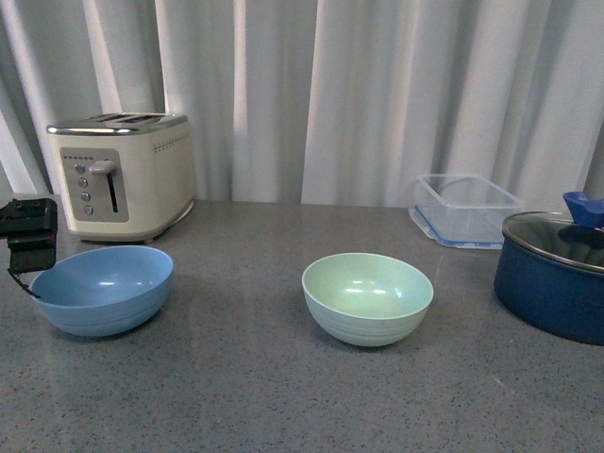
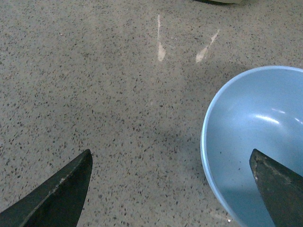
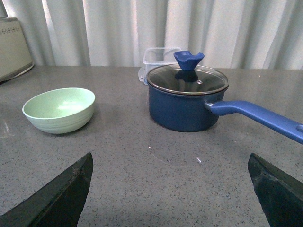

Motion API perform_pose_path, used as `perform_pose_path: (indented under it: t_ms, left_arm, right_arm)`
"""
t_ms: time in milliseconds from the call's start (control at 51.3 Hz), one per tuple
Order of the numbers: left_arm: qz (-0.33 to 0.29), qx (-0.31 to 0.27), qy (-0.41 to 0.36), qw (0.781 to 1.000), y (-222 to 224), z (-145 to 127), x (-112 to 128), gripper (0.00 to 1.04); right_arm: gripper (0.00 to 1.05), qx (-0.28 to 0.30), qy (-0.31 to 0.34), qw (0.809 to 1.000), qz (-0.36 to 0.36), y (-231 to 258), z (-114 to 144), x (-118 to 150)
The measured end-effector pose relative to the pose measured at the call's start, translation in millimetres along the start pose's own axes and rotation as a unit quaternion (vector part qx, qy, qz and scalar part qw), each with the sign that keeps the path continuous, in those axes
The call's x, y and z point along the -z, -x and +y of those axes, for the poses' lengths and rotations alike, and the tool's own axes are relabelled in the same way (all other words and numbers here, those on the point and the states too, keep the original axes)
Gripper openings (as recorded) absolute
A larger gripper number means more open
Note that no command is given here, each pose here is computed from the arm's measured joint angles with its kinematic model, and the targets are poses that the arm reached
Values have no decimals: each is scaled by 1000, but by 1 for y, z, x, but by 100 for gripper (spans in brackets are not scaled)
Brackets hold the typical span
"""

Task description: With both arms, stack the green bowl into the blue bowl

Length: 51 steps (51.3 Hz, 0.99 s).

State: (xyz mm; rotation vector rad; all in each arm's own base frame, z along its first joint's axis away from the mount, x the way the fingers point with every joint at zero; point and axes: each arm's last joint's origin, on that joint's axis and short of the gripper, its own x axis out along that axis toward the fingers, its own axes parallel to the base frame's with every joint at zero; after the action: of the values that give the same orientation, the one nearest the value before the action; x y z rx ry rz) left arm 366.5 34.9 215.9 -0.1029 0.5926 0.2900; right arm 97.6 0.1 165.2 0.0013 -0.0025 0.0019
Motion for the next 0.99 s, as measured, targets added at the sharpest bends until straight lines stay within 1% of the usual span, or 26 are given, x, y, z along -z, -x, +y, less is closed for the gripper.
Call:
perform_pose_path:
  t_ms: [137,332,507,644,761,780,800,858,878,936,956,995]
  left_arm:
    - [1,0,1,1000,-12,-3,-2,98]
    - [18,-1,0,1000,-37,-8,2,98]
    - [16,2,-1,1000,-45,-13,1,98]
    - [10,8,-3,1000,-49,-23,-4,98]
    - [20,10,-6,1000,-50,-29,-1,98]
    - [22,10,-7,1000,-51,-30,0,96]
    - [24,11,-6,1000,-51,-31,1,90]
    - [26,11,-5,1000,-51,-32,2,80]
    - [27,10,-4,1000,-51,-32,2,75]
    - [30,10,2,1000,-51,-32,3,63]
    - [31,10,3,999,-51,-32,3,60]
    - [33,8,8,999,-51,-31,3,51]
  right_arm:
    - [95,0,0,1000,0,0,0,0]
    - [95,0,0,1000,0,0,0,0]
    - [95,0,0,1000,0,0,0,0]
    - [95,0,0,1000,0,0,0,0]
    - [95,0,0,1000,0,0,0,0]
    - [95,0,0,1000,0,0,0,0]
    - [95,0,0,1000,0,0,0,0]
    - [95,0,0,1000,0,0,0,0]
    - [95,0,0,1000,0,0,0,0]
    - [95,0,0,1000,0,0,0,0]
    - [95,0,0,1000,0,0,0,0]
    - [95,0,0,1000,0,0,0,0]
